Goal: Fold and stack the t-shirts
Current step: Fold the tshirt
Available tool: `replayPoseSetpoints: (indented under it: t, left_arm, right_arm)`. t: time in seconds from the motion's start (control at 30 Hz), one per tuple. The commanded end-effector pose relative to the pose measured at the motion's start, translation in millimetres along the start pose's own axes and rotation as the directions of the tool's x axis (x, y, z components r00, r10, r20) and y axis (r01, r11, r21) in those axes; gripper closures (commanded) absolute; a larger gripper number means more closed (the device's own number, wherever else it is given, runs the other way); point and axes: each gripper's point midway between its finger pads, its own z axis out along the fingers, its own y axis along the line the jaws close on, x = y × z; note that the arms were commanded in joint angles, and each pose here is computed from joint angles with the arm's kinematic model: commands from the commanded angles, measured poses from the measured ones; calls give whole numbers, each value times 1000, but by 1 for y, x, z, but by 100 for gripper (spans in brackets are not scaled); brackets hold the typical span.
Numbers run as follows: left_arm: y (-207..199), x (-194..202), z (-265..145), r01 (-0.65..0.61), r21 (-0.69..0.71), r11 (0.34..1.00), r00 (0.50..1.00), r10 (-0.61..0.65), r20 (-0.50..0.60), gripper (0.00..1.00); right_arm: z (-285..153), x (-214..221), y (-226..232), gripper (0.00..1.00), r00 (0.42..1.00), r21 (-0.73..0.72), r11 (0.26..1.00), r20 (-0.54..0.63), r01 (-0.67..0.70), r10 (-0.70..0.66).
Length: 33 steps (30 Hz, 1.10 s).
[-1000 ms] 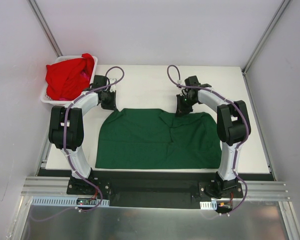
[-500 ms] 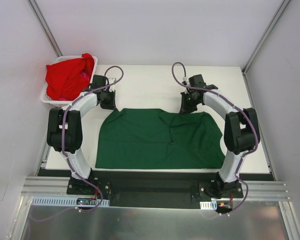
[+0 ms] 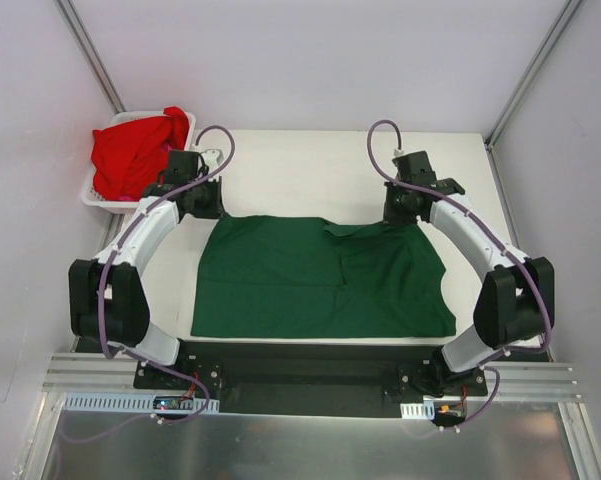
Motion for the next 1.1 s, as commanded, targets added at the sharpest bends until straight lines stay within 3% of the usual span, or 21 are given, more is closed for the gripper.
replayPoseSetpoints:
  t: [0.0,0.57,1.07]
  left_arm:
    - [-5,14,-30,-24,-3,1000,1000,24,-9,100]
    - [28,54,-65,-42,-168,985,996,29,-79,100]
    - [65,67,-83,-50,-380,923,993,4,-121,100]
  right_arm:
    - [-25,4,-26,99,998,113,992,44,-57,53]
    - [-67,34,-105,99,967,331,910,141,-249,214]
    - [-127,39,-127,99,932,356,873,266,-333,247]
